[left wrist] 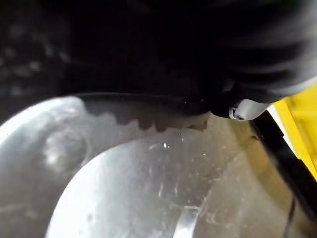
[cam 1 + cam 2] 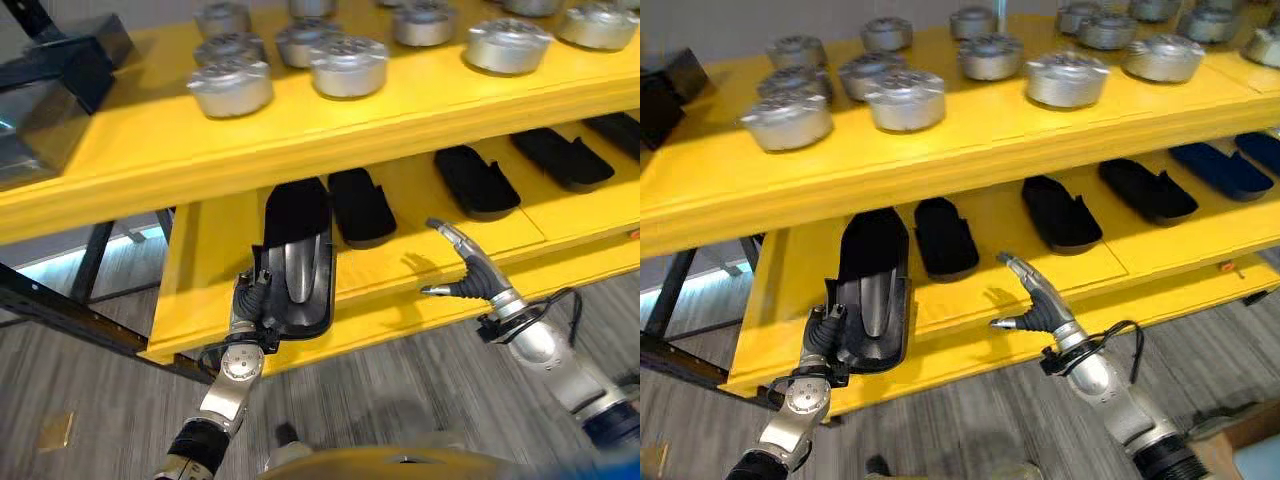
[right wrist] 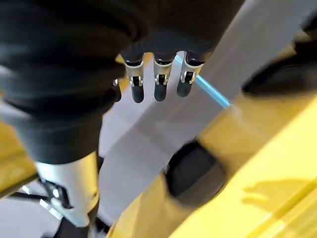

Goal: Move parts from the plastic box to the shelf.

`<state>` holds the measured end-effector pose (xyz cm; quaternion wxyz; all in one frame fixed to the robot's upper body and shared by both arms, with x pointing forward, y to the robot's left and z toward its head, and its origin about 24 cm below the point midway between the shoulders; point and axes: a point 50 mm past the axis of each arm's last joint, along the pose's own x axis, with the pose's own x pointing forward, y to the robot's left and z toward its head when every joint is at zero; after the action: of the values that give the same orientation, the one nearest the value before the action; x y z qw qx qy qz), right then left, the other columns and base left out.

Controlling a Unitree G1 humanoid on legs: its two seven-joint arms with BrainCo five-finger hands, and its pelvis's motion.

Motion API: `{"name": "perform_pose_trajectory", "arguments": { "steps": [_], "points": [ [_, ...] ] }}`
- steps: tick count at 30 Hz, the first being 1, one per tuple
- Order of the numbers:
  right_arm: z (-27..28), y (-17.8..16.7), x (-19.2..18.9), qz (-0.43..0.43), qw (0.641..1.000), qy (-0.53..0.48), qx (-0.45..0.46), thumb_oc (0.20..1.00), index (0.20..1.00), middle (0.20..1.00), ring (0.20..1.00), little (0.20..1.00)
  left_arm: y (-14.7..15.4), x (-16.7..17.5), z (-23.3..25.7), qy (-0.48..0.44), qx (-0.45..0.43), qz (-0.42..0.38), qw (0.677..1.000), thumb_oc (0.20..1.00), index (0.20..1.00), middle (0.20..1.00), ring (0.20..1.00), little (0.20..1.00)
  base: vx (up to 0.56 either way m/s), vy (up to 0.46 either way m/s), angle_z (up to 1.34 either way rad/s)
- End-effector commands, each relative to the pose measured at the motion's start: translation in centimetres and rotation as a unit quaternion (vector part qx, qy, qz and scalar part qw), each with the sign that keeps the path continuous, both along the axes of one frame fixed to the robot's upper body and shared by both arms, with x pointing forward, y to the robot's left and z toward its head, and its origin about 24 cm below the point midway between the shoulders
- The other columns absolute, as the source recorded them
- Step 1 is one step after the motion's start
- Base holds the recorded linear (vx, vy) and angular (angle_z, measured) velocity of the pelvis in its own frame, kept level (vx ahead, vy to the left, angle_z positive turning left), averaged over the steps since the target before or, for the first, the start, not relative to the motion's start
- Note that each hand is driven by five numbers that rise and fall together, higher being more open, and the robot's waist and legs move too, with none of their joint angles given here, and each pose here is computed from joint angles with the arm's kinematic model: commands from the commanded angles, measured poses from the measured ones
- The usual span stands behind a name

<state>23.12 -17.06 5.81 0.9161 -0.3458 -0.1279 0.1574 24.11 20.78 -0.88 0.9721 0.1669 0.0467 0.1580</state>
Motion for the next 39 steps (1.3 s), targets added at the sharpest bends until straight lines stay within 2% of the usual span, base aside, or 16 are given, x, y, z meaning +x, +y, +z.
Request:
{"name": "perform_pose_trajectory", "arguments": {
  "steps": [1, 11, 27, 32, 39],
  "points": [
    [2.9, 0.3, 0.5, 0.008, 0.997, -0.067, 0.035, 1.0, 1.0, 1.0, 1.0, 1.0, 0.3, 1.5, 3.7, -0.101, 0.002, -0.002, 0.995, 0.2, 0.2, 0.2, 0.2, 0.2, 0.12, 0.22, -0.07],
    [3.7, 1.2, 0.3, 0.032, 0.996, -0.068, 0.04, 1.0, 1.0, 1.0, 1.0, 1.0, 1.8, 1.0, 4.0, -0.105, 0.01, 0.044, 0.993, 0.2, 0.2, 0.2, 0.2, 0.2, 0.07, 0.065, 0.13],
    [3.2, 1.9, 1.2, 0.059, 0.997, -0.056, -0.007, 1.0, 1.0, 1.0, 1.0, 1.0, 3.7, 3.0, 1.8, -0.05, 0.043, 0.167, 0.984, 0.2, 0.2, 0.2, 0.2, 0.2, 0.04, 0.02, -0.03],
    [3.9, 1.7, 1.6, 0.049, 0.995, -0.08, -0.017, 1.0, 1.0, 1.0, 1.0, 1.0, 4.3, 4.4, 2.8, -0.058, 0.075, 0.181, 0.979, 0.2, 0.2, 0.2, 0.2, 0.2, -0.07, 0.043, -0.05],
    [5.9, 1.0, 3.1, 0.038, 0.99, -0.127, -0.049, 1.0, 1.0, 1.0, 1.0, 1.0, 7.0, 7.5, 6.9, -0.089, 0.139, 0.198, 0.966, 0.2, 0.2, 0.2, 0.2, 0.2, -0.15, 0.065, -0.08]
  ]
}}
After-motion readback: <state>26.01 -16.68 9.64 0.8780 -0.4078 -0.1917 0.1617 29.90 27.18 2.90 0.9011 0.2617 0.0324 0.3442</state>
